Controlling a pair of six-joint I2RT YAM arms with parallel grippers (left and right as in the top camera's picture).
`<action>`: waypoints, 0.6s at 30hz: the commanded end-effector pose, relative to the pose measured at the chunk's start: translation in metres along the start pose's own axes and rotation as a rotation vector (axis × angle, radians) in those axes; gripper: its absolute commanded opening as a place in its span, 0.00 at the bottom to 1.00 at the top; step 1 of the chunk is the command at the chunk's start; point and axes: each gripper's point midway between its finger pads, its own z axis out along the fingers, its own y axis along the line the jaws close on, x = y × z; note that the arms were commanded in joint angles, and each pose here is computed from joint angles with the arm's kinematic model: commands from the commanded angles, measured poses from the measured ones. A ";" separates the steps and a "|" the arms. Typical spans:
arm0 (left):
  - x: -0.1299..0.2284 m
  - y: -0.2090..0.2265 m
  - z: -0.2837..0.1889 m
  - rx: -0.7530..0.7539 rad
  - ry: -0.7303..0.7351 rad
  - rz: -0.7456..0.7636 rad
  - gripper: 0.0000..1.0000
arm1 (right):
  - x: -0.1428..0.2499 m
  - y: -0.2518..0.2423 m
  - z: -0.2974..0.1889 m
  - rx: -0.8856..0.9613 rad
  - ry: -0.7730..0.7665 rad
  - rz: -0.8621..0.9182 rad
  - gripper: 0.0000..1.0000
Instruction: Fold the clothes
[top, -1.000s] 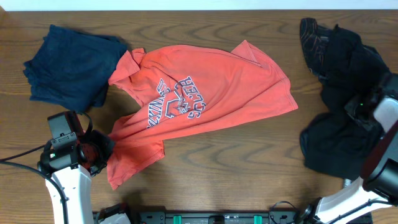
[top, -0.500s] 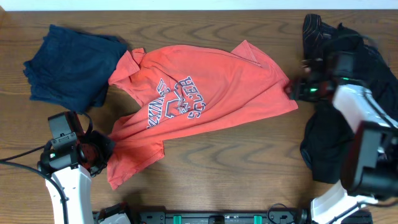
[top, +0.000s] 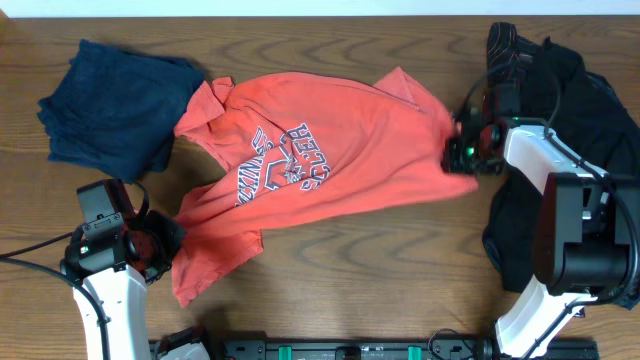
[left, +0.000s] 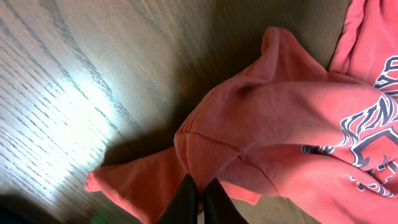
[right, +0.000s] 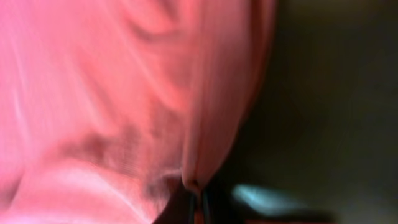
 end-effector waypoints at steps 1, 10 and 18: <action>-0.005 0.001 -0.003 -0.011 -0.020 0.014 0.06 | 0.009 0.027 -0.040 -0.070 0.028 0.018 0.01; -0.005 0.001 -0.003 -0.011 -0.020 0.014 0.06 | -0.094 0.024 -0.147 0.094 -0.458 0.078 0.24; -0.005 0.001 -0.003 -0.011 -0.020 0.014 0.06 | -0.042 -0.008 -0.079 0.221 -0.130 0.153 0.43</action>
